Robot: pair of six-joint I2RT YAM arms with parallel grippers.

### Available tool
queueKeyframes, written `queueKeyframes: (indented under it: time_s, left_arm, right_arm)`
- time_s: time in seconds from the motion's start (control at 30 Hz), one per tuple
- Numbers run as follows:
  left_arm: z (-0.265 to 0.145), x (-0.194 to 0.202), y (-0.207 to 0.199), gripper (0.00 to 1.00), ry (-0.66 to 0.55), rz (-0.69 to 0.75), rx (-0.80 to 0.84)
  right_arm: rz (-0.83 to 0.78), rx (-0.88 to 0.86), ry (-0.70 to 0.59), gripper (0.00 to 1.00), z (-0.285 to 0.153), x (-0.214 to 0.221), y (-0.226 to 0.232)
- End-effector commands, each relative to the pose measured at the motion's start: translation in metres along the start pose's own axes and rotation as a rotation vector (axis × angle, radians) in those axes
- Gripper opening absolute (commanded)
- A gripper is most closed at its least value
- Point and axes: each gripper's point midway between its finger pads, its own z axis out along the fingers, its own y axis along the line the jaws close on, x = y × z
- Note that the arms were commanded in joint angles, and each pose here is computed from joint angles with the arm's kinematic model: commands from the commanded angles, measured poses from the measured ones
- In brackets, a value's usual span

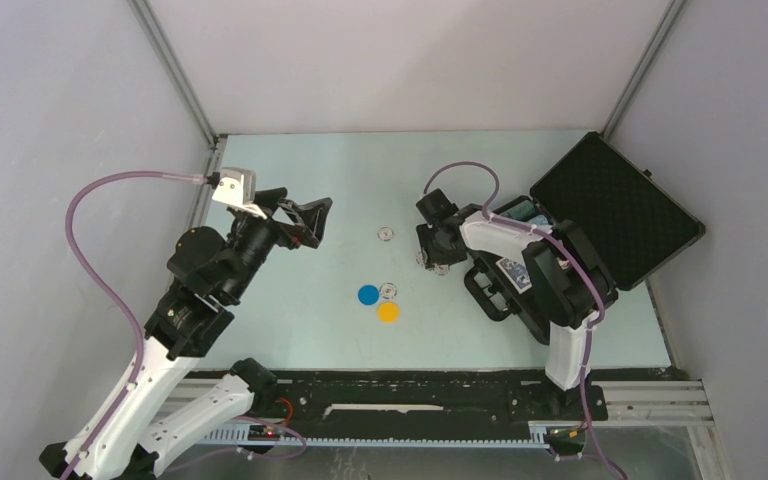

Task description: Pack up texas hold em set

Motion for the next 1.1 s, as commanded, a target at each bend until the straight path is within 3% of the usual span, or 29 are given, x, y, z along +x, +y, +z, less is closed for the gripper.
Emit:
queueKeyframes:
  time_s: [0.0,0.27,1.07]
  left_arm:
    - [0.003,0.004,-0.002,1.0,-0.009,-0.003,0.01]
    - [0.004,0.005,-0.003,1.0,-0.003,-0.005,0.014]
    - [0.005,0.007,-0.005,1.0,0.005,-0.01,0.022]
  right_arm:
    - [0.026,-0.02,0.029,0.59,0.002,0.012,0.004]
    - [0.012,-0.012,0.031,0.63,-0.003,0.018,0.005]
    - [0.016,-0.024,-0.017,0.51,-0.017,0.013,0.005]
